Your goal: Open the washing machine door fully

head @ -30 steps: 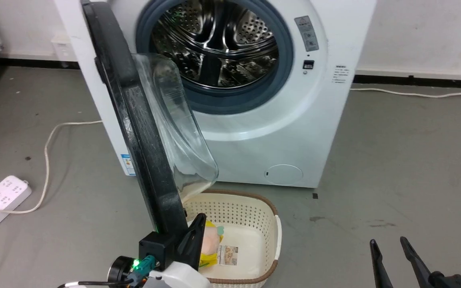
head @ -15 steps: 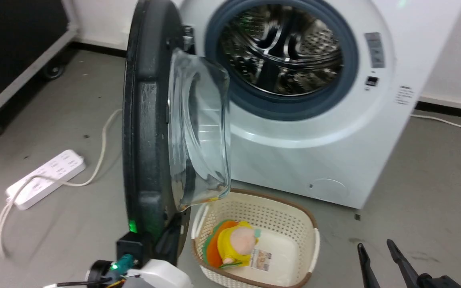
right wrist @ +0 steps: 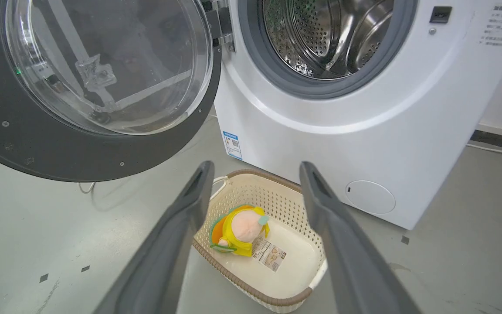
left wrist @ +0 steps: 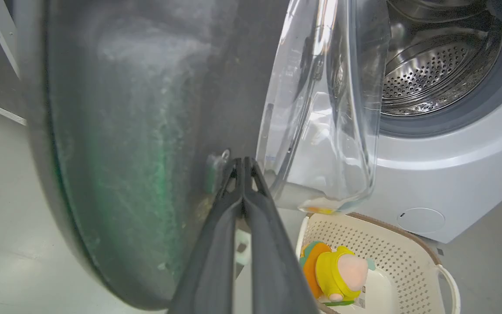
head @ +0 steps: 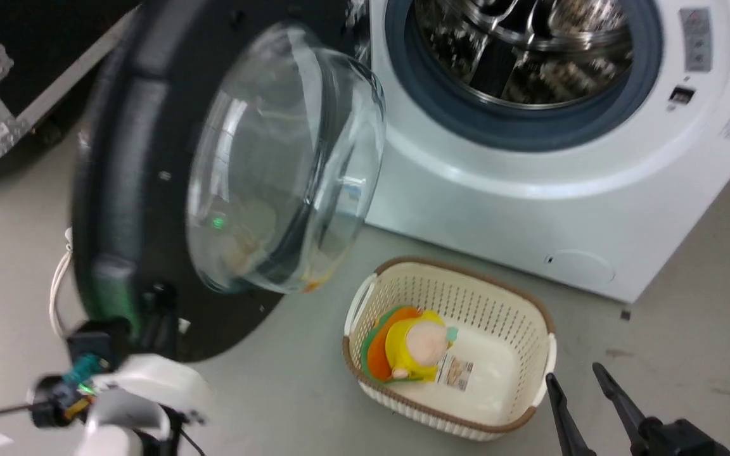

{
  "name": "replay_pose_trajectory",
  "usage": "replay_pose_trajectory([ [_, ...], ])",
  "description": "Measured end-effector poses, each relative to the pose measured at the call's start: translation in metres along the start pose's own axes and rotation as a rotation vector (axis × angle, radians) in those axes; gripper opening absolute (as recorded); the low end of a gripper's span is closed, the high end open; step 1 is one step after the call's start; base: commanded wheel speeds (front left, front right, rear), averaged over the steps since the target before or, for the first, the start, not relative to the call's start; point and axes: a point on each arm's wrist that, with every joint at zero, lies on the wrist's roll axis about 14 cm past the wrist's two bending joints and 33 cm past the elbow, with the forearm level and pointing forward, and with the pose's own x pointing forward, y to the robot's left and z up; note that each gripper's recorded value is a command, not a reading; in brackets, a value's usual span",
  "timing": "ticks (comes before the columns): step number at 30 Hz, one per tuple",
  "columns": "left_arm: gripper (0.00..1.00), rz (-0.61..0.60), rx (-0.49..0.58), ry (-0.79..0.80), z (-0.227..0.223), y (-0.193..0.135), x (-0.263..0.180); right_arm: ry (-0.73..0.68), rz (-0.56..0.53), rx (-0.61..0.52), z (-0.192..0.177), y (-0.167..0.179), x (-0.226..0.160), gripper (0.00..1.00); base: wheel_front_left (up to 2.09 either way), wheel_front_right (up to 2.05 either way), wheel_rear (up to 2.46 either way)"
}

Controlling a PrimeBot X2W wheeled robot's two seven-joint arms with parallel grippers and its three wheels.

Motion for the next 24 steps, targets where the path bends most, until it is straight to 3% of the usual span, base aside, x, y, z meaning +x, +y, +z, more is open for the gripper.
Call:
replay_pose_trajectory([
  [13,0.00,0.240,0.066,-0.013,0.025,0.093,0.062,0.092,0.001,0.019,-0.032,-0.016,0.023,1.00,0.00,0.00,0.00],
  [24,0.00,0.307,0.065,-0.013,0.018,0.121,0.092,0.106,-0.038,0.009,-0.036,-0.037,0.027,1.00,0.00,0.00,0.00],
])
